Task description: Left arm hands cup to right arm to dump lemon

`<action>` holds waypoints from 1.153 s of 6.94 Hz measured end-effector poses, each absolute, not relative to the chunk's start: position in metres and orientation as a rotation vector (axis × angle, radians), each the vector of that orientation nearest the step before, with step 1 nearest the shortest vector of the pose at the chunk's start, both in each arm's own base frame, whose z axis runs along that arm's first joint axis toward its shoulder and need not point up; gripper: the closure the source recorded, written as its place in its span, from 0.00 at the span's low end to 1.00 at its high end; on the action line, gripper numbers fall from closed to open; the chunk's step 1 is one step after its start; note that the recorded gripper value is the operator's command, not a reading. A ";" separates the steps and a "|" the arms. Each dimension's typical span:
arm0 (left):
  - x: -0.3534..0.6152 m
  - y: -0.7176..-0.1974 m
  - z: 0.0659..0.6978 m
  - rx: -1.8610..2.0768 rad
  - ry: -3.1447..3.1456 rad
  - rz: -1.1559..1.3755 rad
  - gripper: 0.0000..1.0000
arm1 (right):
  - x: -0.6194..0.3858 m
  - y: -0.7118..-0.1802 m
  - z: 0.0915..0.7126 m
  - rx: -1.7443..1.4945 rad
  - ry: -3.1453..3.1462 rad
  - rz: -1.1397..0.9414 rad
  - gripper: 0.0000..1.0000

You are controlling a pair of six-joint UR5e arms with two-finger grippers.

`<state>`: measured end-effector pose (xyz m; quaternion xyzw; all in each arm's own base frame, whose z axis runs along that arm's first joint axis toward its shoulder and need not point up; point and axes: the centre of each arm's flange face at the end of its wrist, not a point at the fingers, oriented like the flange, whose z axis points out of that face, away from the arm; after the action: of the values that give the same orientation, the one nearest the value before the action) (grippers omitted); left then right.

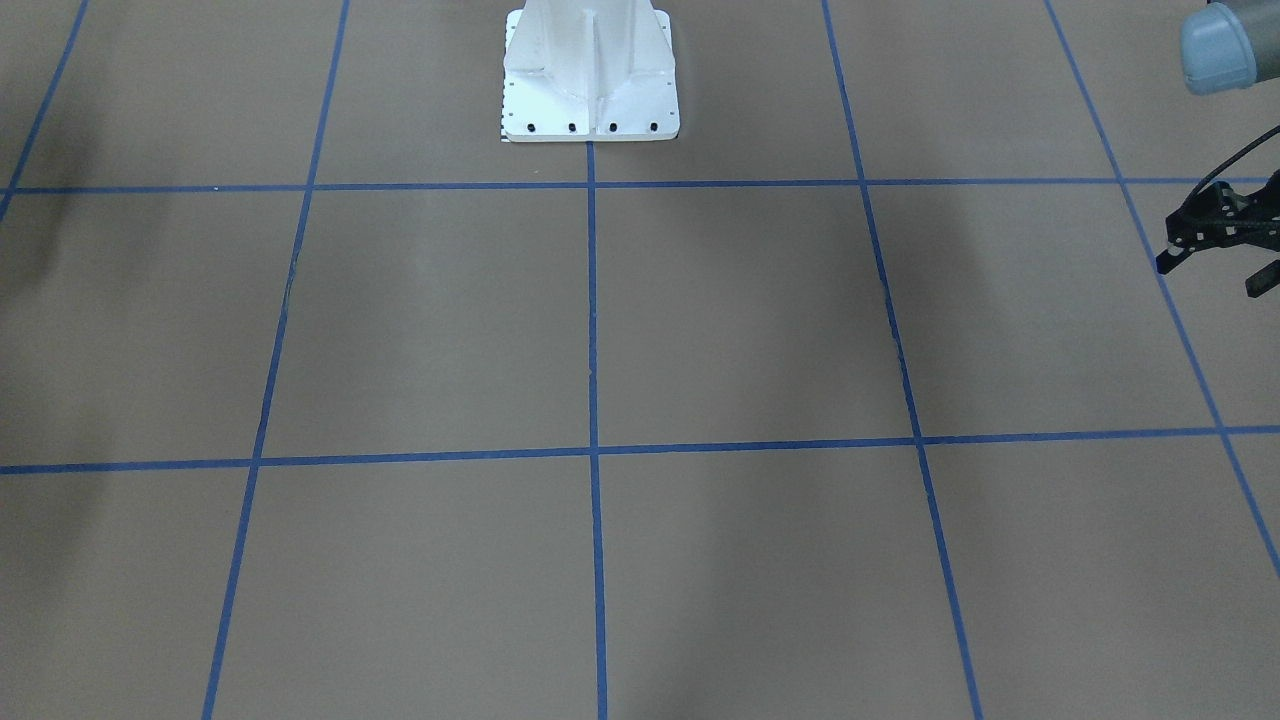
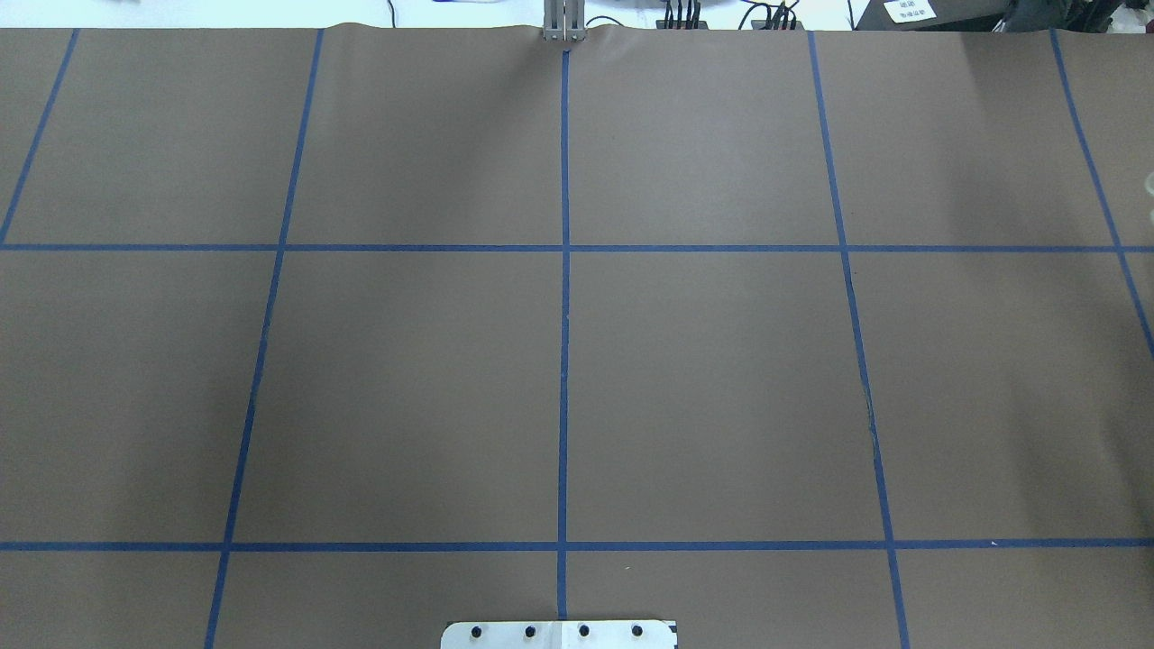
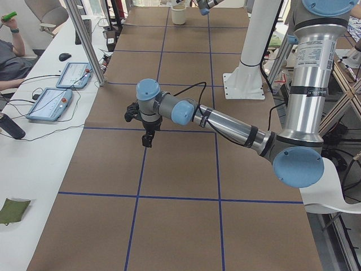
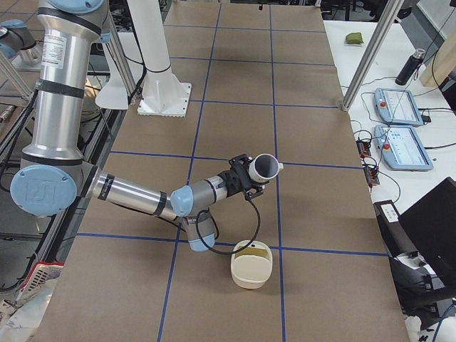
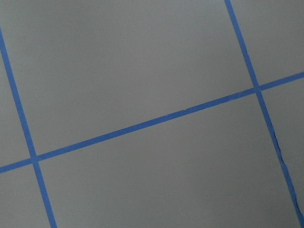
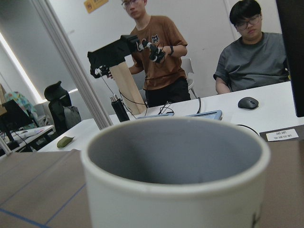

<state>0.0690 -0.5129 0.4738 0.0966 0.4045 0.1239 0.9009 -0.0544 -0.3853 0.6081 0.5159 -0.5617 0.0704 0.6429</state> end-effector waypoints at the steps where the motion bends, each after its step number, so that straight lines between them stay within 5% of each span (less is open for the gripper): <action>1: 0.070 -0.512 0.472 0.195 0.842 0.247 0.00 | -0.078 -0.410 0.593 1.166 -1.207 0.036 0.69; 5: 0.085 -0.524 0.422 0.100 1.004 0.074 0.00 | -0.178 -0.536 0.488 1.133 -1.080 -0.136 0.69; 8: 0.119 -0.550 0.342 0.021 1.085 -0.098 0.00 | -0.302 -0.563 0.404 1.205 -1.006 -0.063 0.69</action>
<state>0.1190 -0.5500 0.3416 0.0099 0.5159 -0.0468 0.8553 -0.3018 -0.5631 0.4040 0.5424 -0.4529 -0.0285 0.7070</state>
